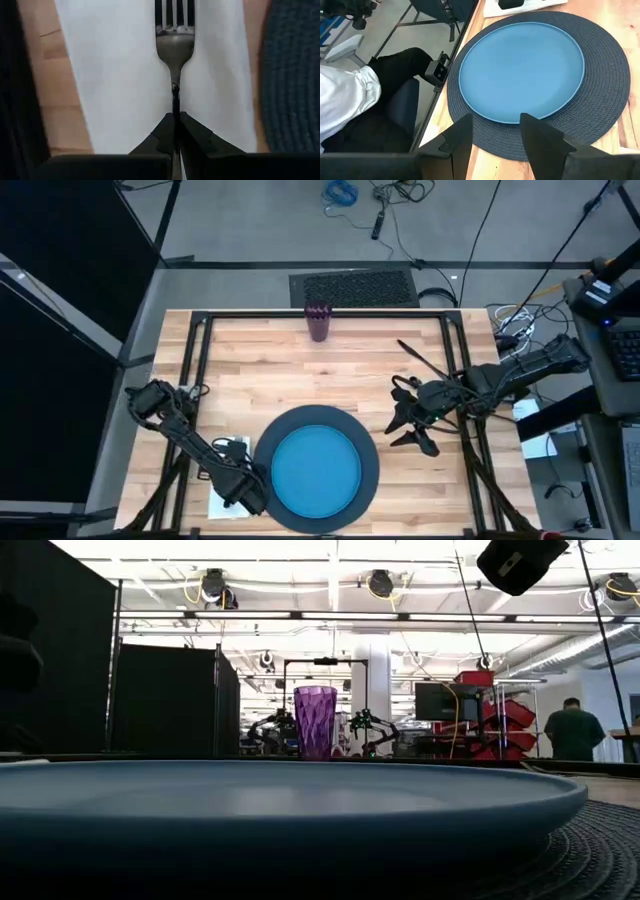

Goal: Set table place
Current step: Put the black fork on the white table napkin, then put the black table knife to the right of the dark blue placemat

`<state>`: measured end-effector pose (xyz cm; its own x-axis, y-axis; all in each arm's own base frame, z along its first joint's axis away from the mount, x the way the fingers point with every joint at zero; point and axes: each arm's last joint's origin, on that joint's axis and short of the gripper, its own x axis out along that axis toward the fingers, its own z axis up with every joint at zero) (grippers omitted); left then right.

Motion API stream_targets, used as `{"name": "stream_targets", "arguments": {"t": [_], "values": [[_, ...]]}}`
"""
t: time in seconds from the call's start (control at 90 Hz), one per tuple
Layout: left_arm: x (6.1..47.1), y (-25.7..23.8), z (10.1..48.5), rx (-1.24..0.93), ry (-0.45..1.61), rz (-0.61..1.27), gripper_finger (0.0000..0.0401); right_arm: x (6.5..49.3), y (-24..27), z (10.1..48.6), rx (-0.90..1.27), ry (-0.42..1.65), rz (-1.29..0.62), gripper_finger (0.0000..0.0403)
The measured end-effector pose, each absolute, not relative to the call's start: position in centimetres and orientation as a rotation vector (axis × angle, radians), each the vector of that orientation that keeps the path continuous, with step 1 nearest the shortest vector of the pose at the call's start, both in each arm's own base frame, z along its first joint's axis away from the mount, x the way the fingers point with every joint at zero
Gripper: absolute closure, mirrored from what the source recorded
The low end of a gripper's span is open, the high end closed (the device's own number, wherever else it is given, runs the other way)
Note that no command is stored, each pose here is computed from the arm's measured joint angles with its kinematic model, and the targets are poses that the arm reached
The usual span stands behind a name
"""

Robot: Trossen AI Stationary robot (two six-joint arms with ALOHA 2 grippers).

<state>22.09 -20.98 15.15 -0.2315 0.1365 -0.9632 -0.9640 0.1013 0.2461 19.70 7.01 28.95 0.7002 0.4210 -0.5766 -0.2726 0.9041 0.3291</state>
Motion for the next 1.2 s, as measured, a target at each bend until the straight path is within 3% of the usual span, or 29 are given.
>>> {"name": "stream_targets", "arguments": {"t": [0.456,0.878,1.2], "values": [[22.2,-21.1,15.1,-0.917,1.341,1.333,0.0399,19.8,7.0,29.1,0.228,0.681,0.393,0.0255],[22.3,-21.0,15.1,-0.918,1.336,1.331,0.0323,19.8,7.0,29.1,0.231,0.681,0.392,0.0255],[22.8,-20.4,16.3,-0.846,1.413,1.224,0.0317,19.8,7.0,29.1,0.229,0.677,0.393,0.0255]]}}
